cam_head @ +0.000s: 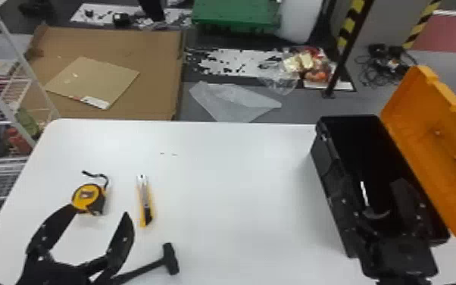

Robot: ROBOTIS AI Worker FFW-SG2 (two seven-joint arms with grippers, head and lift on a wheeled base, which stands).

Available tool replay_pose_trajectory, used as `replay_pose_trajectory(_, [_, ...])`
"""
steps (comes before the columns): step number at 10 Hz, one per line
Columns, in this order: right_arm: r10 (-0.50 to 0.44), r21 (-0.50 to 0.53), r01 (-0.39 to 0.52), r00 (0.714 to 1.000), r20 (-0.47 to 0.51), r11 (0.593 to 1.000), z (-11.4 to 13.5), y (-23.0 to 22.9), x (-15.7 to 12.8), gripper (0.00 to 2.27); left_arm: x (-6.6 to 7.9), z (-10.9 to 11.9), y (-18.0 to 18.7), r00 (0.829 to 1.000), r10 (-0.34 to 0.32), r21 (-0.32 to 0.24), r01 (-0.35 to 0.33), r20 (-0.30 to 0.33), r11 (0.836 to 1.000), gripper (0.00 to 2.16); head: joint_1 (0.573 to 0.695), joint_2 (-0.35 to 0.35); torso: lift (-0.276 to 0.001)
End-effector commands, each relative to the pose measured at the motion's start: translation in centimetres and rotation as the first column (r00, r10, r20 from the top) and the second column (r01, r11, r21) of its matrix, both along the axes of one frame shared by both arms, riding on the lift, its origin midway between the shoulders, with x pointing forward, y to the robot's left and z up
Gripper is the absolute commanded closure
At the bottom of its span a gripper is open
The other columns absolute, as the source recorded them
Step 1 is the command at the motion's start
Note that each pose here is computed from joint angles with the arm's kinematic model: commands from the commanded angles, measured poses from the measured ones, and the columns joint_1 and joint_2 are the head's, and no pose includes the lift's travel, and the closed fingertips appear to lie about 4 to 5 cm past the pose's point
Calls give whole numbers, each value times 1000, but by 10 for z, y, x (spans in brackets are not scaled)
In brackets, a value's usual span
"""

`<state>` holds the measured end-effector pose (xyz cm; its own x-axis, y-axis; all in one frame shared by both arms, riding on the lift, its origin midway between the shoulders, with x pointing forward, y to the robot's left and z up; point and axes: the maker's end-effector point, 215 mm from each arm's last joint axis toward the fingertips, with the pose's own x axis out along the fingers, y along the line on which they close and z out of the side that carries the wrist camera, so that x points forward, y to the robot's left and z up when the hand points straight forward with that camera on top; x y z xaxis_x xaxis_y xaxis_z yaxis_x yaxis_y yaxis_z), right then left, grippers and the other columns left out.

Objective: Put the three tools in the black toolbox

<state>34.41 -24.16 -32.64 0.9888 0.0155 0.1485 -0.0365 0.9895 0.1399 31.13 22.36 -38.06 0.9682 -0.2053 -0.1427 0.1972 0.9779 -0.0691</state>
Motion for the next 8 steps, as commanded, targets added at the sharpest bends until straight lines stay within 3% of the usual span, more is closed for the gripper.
replay_pose_trajectory(1, [-1, -1, 1, 1000, -1, 1000, -2, -1, 2, 107, -8, 4, 10, 1000, -25, 1, 25, -10, 1000, 93, 695, -34, -55])
replay_pose_trajectory(4, [1, 0, -1, 1000, -9, 1000, -5, -1, 2, 103, -22, -24, 14, 977, -152, -2, 153, -151, 988, 93, 695, -27, -55])
replay_pose_trajectory(8, [4, -5, -5, 1000, -21, 1000, -9, -1, 5, 103, -42, -35, 17, 944, -258, -22, 259, -205, 966, 90, 695, -16, -55])
